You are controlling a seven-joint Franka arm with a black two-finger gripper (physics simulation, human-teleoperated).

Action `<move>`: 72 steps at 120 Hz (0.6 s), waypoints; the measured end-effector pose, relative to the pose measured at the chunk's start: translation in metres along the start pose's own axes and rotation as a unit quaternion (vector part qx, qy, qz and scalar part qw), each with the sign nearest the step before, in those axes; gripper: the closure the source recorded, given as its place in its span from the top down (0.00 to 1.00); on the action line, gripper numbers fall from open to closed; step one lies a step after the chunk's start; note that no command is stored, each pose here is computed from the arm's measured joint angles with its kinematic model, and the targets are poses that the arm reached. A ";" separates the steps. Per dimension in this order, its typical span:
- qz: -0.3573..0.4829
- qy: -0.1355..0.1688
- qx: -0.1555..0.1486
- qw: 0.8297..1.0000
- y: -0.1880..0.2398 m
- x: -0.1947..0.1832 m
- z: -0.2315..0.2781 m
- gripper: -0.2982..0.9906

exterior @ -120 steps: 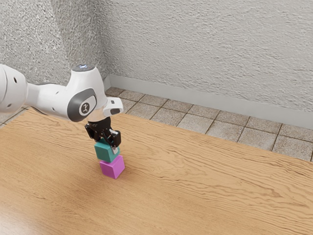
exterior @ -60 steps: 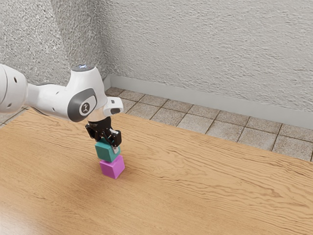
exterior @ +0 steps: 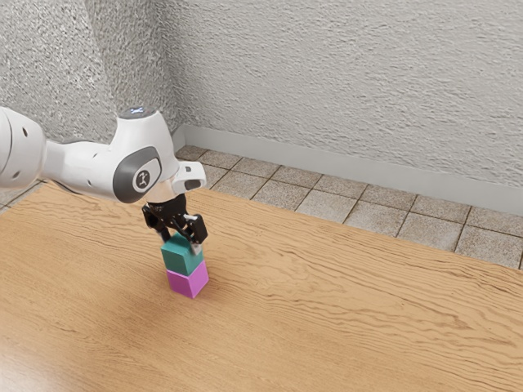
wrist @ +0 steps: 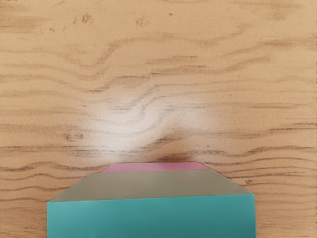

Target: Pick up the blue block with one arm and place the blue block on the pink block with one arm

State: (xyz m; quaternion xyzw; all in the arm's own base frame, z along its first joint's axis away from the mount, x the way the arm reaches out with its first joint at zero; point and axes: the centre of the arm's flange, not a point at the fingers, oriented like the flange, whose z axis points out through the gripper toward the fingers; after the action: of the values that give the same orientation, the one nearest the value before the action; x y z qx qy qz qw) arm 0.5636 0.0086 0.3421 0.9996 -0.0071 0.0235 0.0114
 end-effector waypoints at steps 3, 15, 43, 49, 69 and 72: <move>0.000 0.000 0.000 1.000 0.000 0.000 0.000 0.74; 0.000 0.004 0.000 1.000 -0.001 0.000 -0.004 0.75; -0.014 0.103 -0.006 0.995 -0.021 0.008 -0.160 0.76; -0.014 0.102 -0.006 0.995 -0.023 0.008 -0.179 0.76; 0.002 0.052 -0.003 0.999 -0.010 0.002 -0.199 0.77; 0.004 0.043 -0.003 0.999 -0.008 0.000 -0.199 0.77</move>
State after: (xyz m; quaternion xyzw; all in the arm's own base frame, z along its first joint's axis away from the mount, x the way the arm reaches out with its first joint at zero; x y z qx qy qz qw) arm 0.5547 0.0213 0.5403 0.9976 -0.0107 0.0669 0.0144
